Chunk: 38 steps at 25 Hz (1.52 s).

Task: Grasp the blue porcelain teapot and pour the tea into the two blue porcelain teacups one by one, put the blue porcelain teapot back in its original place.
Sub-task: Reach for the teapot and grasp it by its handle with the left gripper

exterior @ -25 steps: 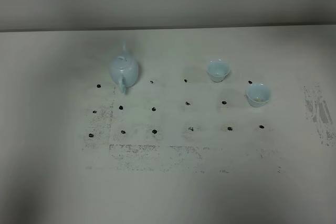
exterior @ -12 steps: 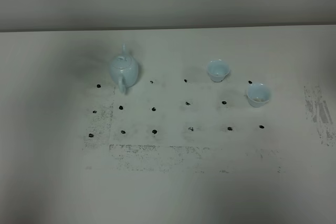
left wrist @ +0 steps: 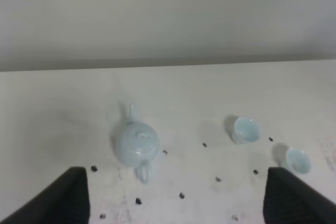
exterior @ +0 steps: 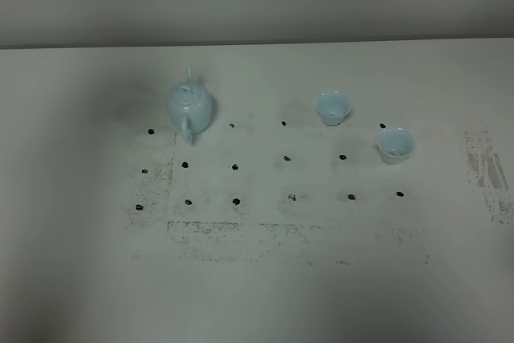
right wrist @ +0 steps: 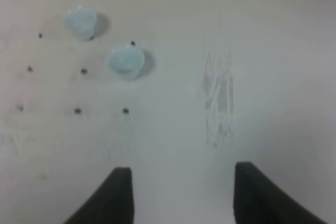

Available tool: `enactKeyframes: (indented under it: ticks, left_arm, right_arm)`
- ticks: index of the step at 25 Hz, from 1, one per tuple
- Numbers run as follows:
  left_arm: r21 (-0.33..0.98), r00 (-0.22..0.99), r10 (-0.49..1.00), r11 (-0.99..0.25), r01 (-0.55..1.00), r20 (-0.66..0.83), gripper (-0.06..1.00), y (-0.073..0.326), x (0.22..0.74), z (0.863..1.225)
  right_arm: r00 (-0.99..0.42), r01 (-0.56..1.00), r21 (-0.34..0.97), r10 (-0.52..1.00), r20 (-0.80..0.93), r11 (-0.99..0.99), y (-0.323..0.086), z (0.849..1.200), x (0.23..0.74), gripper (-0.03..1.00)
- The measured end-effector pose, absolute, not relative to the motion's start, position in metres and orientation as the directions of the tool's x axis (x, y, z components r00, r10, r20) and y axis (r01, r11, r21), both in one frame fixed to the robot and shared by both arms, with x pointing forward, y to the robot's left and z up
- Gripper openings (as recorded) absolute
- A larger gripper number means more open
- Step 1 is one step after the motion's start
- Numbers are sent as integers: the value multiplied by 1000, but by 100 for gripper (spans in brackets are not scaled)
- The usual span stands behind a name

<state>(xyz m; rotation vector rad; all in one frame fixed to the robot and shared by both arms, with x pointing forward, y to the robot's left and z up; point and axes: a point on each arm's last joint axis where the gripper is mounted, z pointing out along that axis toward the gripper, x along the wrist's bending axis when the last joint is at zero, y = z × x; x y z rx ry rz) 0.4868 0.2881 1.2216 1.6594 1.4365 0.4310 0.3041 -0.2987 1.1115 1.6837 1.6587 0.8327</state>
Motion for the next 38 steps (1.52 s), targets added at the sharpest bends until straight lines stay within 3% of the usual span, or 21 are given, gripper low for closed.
enactKeyframes:
  ticks: [3, 14, 38]
  left_arm:
    - [784, 274, 924, 42, 620, -266, 69, 289, 488, 1217]
    - [787, 270, 927, 42, 615, -260, 69, 289, 491, 1213]
    - [791, 283, 926, 25, 611, -248, 69, 289, 491, 1213]
  right_arm:
    - [15, 585, 810, 1000, 26, -30, -298, 1090, 283, 46]
    - [-8, 479, 877, 1000, 28, -20, -297, 1064, 229, 45]
    - [-62, 481, 877, 997, 47, -11, -291, 1054, 227, 45]
